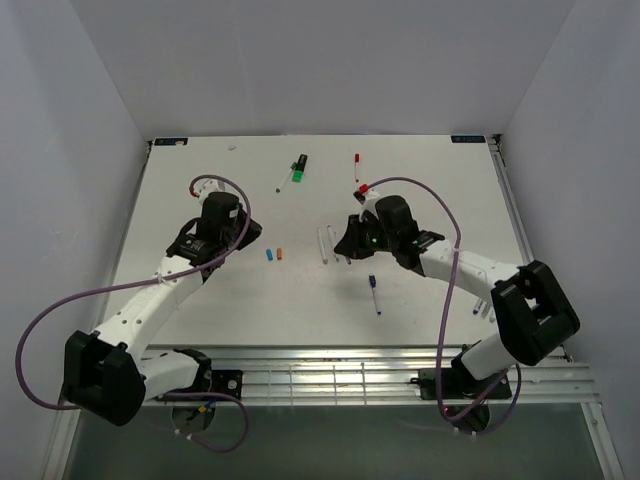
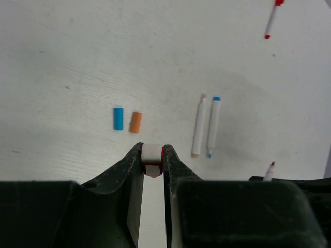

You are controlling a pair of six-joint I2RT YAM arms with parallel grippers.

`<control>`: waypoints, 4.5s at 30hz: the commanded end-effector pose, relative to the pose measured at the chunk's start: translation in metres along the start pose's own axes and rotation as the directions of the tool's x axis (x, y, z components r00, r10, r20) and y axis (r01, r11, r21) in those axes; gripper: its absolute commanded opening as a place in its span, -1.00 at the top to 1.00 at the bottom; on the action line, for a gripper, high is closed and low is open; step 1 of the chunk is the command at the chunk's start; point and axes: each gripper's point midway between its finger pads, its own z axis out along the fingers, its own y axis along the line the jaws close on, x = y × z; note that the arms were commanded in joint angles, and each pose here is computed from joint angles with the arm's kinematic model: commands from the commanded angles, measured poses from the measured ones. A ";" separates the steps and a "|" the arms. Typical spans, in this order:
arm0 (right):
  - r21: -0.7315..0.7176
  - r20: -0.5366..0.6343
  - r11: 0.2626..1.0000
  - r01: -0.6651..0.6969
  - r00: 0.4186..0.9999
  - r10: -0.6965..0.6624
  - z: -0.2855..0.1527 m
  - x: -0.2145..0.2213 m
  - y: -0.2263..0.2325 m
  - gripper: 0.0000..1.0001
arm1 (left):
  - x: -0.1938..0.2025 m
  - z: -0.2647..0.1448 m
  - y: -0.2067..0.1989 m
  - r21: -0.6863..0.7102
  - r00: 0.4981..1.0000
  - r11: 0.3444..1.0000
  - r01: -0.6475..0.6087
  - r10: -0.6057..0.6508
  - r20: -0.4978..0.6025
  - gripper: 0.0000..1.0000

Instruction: Open the pen caps

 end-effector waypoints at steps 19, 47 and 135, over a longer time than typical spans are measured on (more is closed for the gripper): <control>0.284 -0.144 0.958 0.036 0.990 0.006 0.055 -0.023 -0.109 0.85 | 0.072 0.080 0.083 -0.201 0.958 0.971 -0.128 0.069 -0.277 0.95; 0.253 -0.187 0.967 -0.009 0.981 0.058 0.080 -0.016 -0.113 0.59 | 0.098 0.093 0.107 -0.259 0.944 0.958 -0.120 0.030 -0.328 0.25; 0.090 -0.074 0.994 0.061 0.996 -0.054 -0.052 0.062 0.026 0.85 | 0.143 -0.025 -0.087 0.479 0.908 0.875 0.074 0.139 -0.395 -0.36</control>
